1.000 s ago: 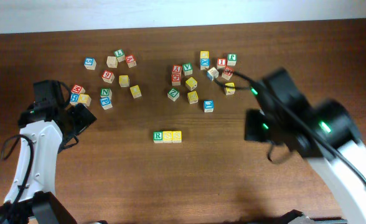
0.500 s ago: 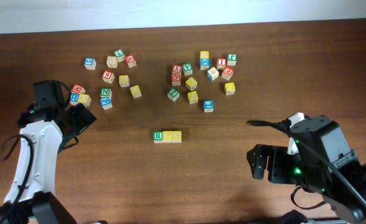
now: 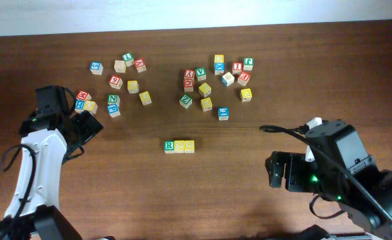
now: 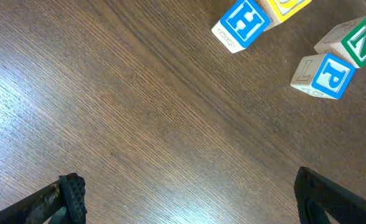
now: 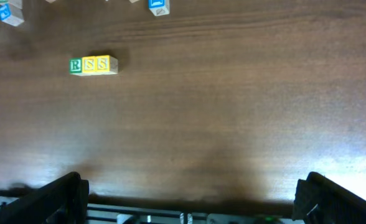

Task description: Spell out RSS

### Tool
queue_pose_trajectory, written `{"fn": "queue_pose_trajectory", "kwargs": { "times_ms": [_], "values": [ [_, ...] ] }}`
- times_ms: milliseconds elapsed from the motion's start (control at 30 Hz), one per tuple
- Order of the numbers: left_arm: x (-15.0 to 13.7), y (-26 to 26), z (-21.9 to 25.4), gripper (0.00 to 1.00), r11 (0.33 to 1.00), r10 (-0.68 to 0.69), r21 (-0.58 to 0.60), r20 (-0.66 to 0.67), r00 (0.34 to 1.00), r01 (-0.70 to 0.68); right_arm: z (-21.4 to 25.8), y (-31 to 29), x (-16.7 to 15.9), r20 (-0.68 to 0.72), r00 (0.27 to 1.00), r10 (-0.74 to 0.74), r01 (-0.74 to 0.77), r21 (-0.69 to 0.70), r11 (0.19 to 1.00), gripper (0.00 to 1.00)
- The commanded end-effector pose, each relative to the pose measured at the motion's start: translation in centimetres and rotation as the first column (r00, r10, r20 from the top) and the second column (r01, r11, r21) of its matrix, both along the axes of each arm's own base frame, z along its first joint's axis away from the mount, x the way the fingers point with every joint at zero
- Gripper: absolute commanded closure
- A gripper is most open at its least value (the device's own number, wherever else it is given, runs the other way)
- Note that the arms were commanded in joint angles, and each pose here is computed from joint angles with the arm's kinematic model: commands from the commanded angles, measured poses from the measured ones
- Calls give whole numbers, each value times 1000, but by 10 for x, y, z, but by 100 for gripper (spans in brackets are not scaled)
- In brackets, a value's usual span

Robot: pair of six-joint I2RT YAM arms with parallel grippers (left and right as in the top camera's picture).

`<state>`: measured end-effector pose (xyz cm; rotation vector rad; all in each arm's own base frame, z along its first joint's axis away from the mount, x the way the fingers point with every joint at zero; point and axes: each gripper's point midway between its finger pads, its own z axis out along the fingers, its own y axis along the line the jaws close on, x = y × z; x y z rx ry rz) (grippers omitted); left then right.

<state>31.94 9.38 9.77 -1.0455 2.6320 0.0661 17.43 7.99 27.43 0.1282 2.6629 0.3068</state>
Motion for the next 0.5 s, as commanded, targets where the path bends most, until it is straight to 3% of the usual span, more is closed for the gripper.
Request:
{"fn": "queue_pose_trajectory", "kwargs": {
  "times_ms": [0, 233, 467],
  "values": [
    [4, 5, 11, 1, 1000, 6, 19, 31, 1000, -7, 0, -13, 10, 85, 996, 12, -9, -37, 999, 2],
    [4, 5, 11, 1, 1000, 6, 19, 31, 1000, -7, 2, -20, 30, 362, 923, 134, -124, -51, 991, 1],
    [4, 5, 11, 1, 1000, 6, 19, 30, 1000, -7, -7, -43, 33, 577, 816, 35, -11, -44, 999, 2]
  ]
}}
